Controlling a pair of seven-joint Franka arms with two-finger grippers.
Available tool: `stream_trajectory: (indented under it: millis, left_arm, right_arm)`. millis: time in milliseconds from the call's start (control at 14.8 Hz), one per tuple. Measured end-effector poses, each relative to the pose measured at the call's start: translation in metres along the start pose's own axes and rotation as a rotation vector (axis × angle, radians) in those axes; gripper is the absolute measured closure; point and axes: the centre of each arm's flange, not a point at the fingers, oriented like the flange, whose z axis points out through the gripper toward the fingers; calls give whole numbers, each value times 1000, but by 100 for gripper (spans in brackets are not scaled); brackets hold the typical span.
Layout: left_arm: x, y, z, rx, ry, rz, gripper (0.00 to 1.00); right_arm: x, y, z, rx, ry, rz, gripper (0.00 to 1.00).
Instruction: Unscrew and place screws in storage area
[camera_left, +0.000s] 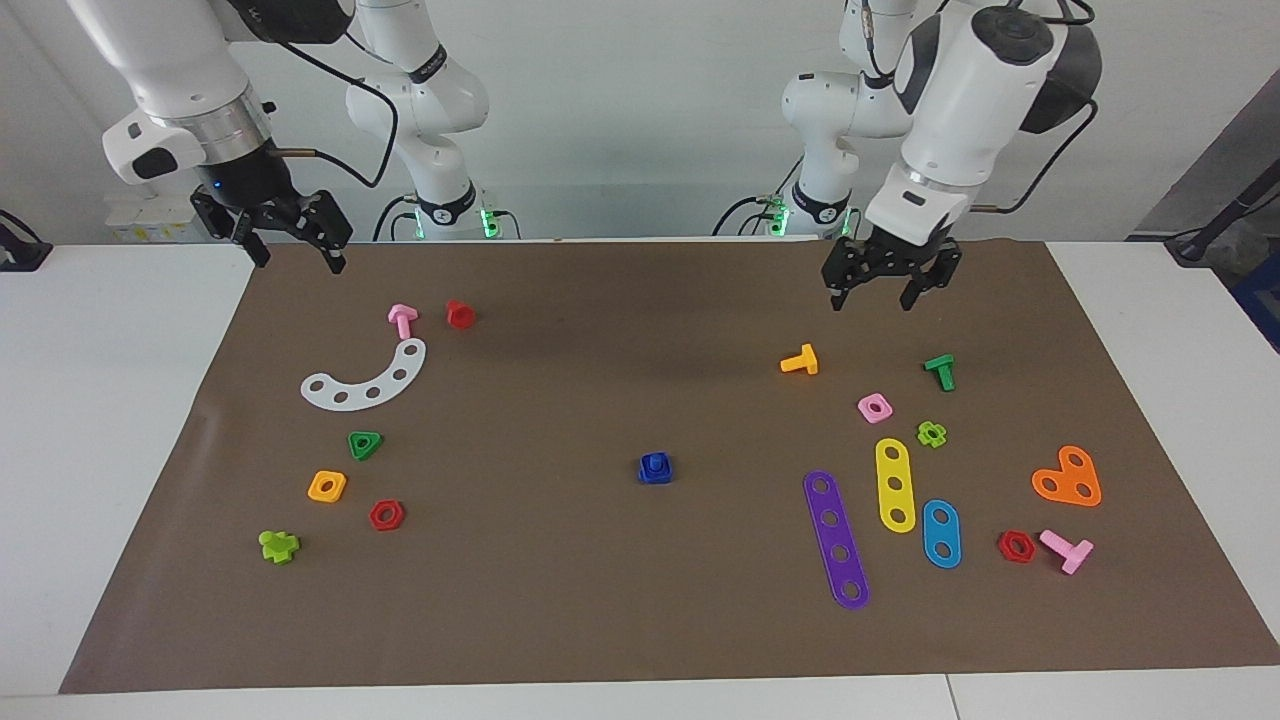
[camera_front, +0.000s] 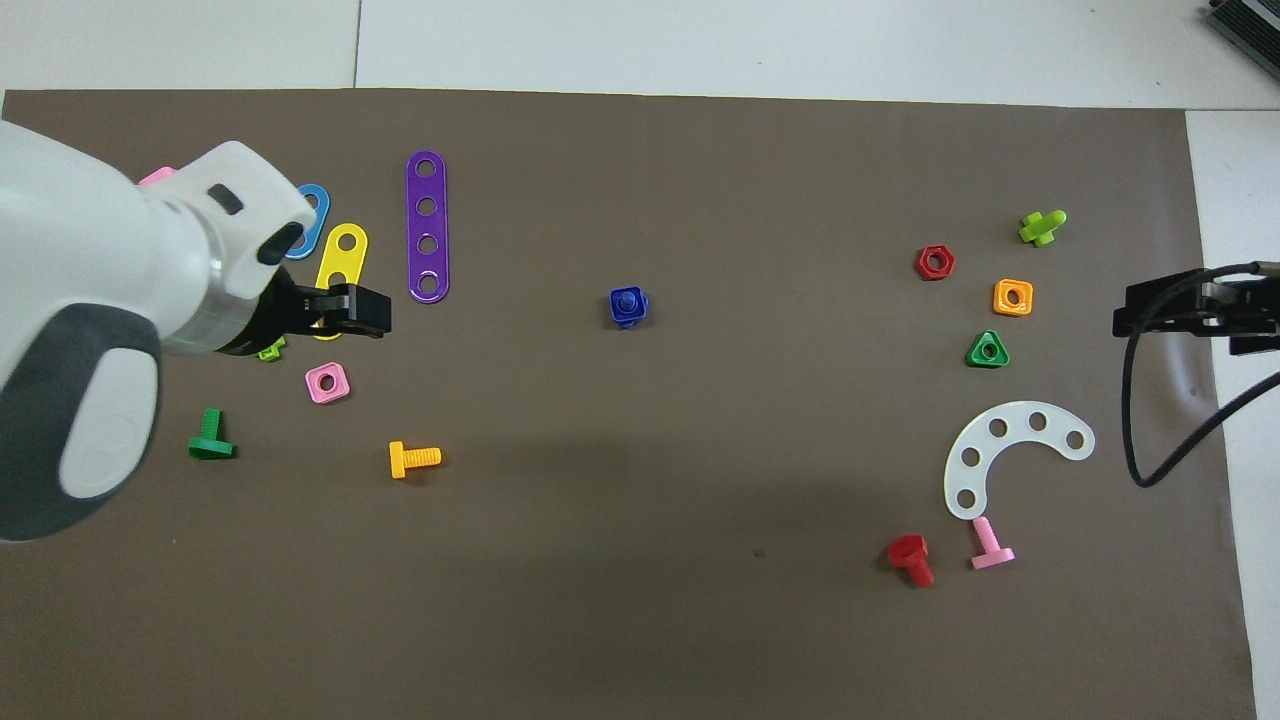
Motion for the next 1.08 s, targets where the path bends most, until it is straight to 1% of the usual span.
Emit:
stream_trajectory:
  millis: [203,406,744,880,1083]
  left_arm:
    - [16,51,40,-12,-16,-10,1]
    - [41,91,71,-49,-4,-36,1]
    - [78,156,127,-61,-7,-74,2]
    - [84,175,147,-69,2,-61,3]
    - [80,200,170,-78,17,-34,4]
  right_arm:
    - [0,0,0,0,0,0,0]
    - [0,0,0,0,0,0,0]
    - [0,0,0,0,0,0,0]
    - [0,0,0,0,0,0,0]
    - [0,0,0,0,0,0,0]
